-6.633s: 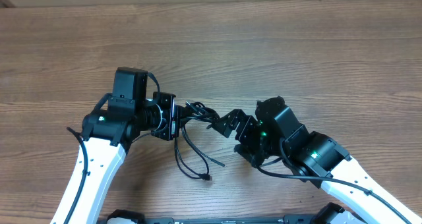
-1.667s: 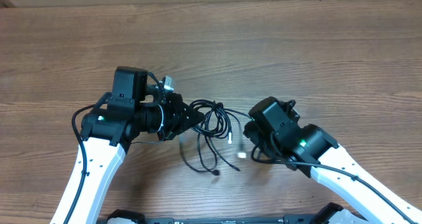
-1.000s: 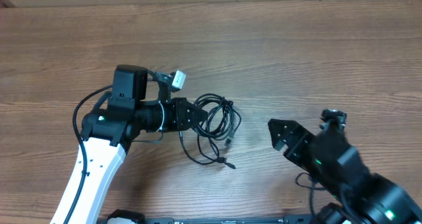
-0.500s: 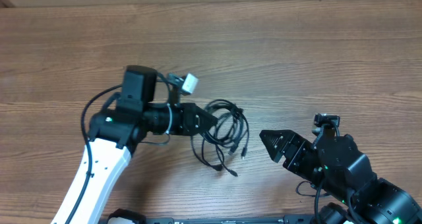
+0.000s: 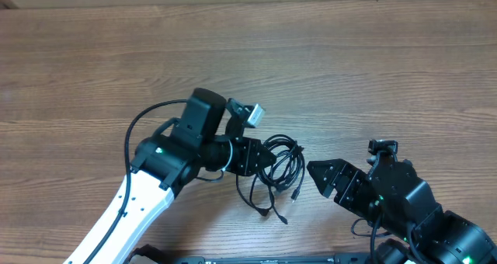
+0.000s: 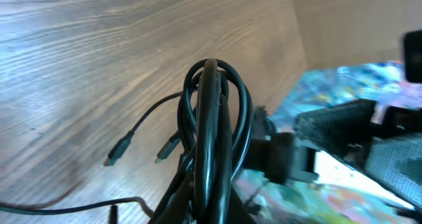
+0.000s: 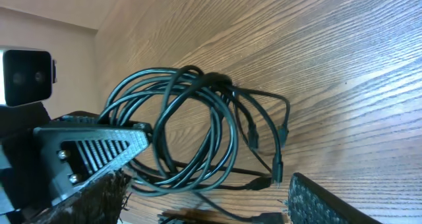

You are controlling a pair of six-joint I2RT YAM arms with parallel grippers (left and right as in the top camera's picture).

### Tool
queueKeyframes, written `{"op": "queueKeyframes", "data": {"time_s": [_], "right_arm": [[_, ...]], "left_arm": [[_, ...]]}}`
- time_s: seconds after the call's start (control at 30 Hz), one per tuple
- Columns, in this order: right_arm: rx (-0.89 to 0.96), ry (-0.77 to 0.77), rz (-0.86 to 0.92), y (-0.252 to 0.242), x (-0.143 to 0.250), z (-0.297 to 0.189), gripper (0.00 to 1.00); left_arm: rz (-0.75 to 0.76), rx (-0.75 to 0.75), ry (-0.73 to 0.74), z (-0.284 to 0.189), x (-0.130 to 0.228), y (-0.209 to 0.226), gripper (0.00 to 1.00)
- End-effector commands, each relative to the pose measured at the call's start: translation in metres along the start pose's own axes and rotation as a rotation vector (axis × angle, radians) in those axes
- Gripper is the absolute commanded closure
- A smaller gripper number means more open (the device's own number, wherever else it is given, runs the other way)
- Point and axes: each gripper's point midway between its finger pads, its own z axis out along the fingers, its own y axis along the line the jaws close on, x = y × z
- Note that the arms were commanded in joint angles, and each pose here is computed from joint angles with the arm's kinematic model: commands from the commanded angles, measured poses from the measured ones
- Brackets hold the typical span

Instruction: Untangle cables

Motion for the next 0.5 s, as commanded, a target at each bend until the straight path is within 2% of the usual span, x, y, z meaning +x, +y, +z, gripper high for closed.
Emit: {"op": "queueKeyframes", "data": {"time_s": [0.0, 0.17, 0.37, 0.47], "right_arm": [[-0.010, -0.005, 0.000, 0.003, -0.001, -0.002, 0.23], [-0.001, -0.010, 0.092, 0.002, -0.003, 0.001, 0.22], [0.036, -0.009, 0.239, 0.001, -0.006, 0.013, 0.24], [0.072, 0.003, 0.264, 0.000, -0.006, 0.026, 0.33]], "left_arm": [[0.024, -0.099, -0.080, -0.006, -0.012, 0.006, 0.96], [0.034, -0.187, -0.123, -0.008, -0.019, 0.020, 0.96], [0.055, -0.213, -0.138, -0.009, -0.022, 0.024, 0.96], [0.053, -0.222, -0.142, -0.009, -0.023, 0.026, 0.96]]}}
